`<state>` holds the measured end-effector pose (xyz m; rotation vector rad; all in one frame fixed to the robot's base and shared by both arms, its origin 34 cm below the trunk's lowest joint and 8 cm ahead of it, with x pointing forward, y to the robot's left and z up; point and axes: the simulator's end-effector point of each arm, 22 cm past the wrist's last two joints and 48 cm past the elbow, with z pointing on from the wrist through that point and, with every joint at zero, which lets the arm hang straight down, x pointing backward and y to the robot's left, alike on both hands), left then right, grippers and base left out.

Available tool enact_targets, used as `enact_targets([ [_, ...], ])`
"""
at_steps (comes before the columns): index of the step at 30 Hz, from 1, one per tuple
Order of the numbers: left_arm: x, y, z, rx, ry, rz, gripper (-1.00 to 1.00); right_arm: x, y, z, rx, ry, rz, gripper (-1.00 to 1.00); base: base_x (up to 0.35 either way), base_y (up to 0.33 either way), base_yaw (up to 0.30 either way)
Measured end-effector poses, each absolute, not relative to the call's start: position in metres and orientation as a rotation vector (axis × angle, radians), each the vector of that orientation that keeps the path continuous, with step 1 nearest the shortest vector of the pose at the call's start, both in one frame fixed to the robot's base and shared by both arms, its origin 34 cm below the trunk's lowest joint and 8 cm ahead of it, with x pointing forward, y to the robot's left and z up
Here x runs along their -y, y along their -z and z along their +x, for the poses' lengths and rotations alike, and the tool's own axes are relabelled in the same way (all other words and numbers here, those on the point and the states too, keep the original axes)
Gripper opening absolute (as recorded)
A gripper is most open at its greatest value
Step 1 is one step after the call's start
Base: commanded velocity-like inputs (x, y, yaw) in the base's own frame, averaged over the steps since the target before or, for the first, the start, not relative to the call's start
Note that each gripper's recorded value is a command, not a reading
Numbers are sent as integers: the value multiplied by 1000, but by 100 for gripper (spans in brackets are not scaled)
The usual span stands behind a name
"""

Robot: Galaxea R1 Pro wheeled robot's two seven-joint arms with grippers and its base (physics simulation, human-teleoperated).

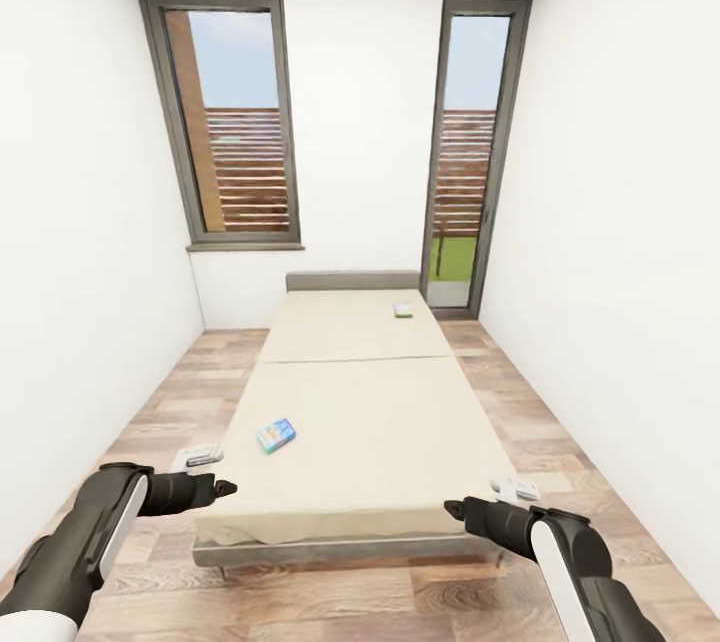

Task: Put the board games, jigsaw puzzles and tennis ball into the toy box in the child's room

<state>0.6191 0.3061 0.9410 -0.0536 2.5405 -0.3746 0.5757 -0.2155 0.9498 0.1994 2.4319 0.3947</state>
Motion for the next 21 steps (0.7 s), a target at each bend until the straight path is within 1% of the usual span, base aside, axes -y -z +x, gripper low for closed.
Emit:
enact_targets([
  [3,-305,-943,619,-2536,374,-48,100,215,-952,576,-2428,-396,198,100,157,27,31],
  [11,-302,-951,622,-2513,372,-34,100,216,-957,576,-2415,-395,196,100,250,60,6],
  [21,-302,-959,623,-2497,371,-29,100,216,-964,577,-2399,-395,193,100,30,4,0],
])
